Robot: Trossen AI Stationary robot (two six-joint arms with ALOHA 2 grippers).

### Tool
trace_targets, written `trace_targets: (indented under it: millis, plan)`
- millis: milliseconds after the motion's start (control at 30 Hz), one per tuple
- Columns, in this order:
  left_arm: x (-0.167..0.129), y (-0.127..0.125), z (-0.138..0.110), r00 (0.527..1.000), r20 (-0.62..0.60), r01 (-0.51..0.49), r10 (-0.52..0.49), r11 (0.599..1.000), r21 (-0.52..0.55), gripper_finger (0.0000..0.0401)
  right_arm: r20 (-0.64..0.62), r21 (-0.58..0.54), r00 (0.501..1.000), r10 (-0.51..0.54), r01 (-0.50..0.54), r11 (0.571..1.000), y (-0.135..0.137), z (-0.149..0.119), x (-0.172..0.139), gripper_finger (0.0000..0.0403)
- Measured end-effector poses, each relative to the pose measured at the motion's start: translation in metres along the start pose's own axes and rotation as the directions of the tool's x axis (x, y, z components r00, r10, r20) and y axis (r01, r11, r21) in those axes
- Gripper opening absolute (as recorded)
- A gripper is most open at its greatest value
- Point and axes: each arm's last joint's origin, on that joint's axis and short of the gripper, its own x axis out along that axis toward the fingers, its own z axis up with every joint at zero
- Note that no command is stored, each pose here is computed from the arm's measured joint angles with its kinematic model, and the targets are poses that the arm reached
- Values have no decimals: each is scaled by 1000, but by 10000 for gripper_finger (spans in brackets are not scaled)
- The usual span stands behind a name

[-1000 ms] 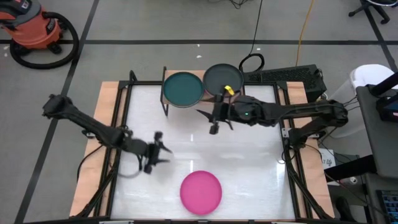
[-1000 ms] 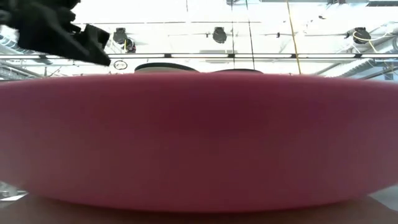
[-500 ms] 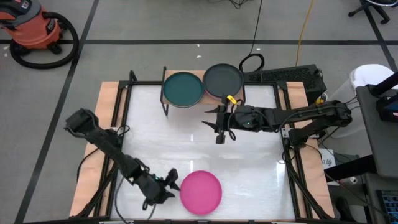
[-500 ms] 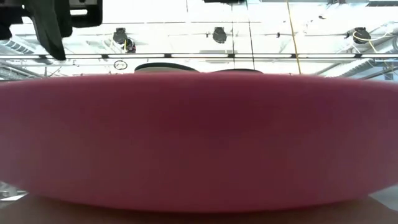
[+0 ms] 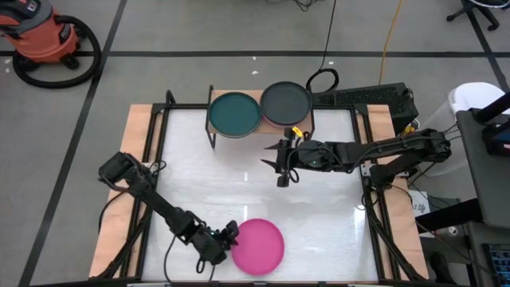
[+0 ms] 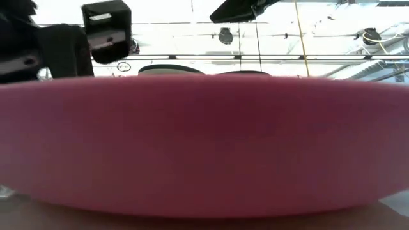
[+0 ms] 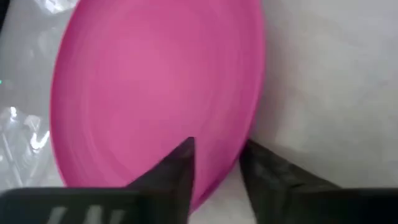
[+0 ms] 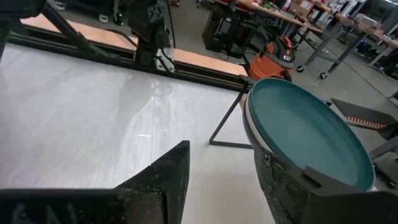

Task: Place and stack plates onto a shelf
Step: Stack the pink plate on the dark green plate

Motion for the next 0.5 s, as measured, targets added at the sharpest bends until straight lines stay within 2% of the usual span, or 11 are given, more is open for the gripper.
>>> trace_targets:
  millis: [167, 333, 500]
  plan:
    - [0, 3, -1, 1000, -2, -10, 10, 1000, 5, 22, 1, 0, 1000, 0, 0, 1000, 0, 0, 0, 160]
    - [-5, 6, 1, 999, 1, -33, 33, 999, 38, 12, 0, 0, 1000, 0, 0, 1000, 0, 0, 0, 160]
    - [-32, 21, 8, 993, 8, -119, 119, 991, 64, 12, 29, 9, 1000, -7, 6, 1000, -2, 3, -2, 160]
